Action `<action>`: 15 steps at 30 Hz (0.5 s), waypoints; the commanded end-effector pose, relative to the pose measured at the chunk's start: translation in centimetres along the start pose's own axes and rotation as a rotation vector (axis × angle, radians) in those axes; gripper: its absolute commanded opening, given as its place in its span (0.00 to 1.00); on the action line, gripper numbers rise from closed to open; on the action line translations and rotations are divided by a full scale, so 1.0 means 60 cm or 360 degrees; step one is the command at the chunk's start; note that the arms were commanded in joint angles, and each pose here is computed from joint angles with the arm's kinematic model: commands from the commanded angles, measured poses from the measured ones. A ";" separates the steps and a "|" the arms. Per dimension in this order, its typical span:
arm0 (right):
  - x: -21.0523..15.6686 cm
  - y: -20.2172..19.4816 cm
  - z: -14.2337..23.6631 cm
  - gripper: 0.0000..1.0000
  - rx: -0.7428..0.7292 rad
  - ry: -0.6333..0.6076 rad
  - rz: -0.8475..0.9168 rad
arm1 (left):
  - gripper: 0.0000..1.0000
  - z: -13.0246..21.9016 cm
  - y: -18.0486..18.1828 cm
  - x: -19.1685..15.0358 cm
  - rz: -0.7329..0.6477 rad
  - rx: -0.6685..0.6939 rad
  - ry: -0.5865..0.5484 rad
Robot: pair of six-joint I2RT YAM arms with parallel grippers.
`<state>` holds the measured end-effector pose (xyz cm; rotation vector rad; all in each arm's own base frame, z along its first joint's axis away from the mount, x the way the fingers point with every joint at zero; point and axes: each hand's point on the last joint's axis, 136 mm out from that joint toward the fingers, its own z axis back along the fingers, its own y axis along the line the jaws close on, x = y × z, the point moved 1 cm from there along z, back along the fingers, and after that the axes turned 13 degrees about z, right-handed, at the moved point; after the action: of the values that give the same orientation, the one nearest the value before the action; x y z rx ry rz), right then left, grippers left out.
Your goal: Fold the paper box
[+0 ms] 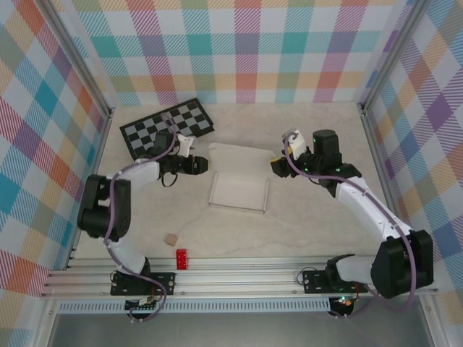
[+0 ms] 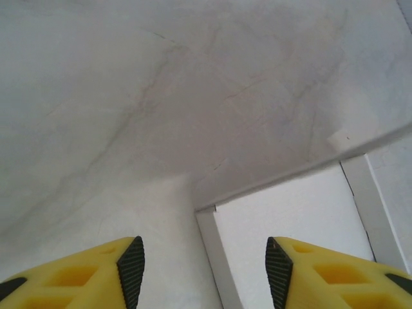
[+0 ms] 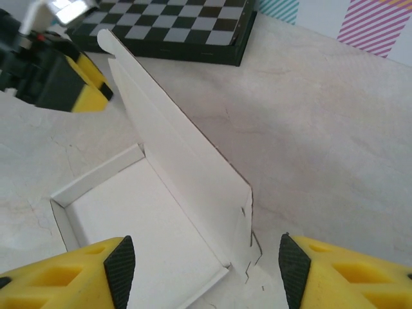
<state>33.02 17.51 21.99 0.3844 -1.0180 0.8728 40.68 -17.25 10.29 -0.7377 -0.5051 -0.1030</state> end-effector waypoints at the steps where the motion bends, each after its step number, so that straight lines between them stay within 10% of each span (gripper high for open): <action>1: 0.012 0.000 0.012 0.61 -0.0059 -0.0132 -0.0070 | 0.49 -0.013 -0.037 0.006 -0.0154 -0.0273 0.0150; 15: -0.021 0.016 -0.003 0.52 0.0016 -0.0103 -0.0240 | 0.24 -0.023 -0.068 0.017 -0.0355 -0.0335 -0.0145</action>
<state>31.60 17.15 20.06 0.4590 -1.0148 0.7408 40.68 -20.63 10.41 -0.8841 -0.5712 -0.2850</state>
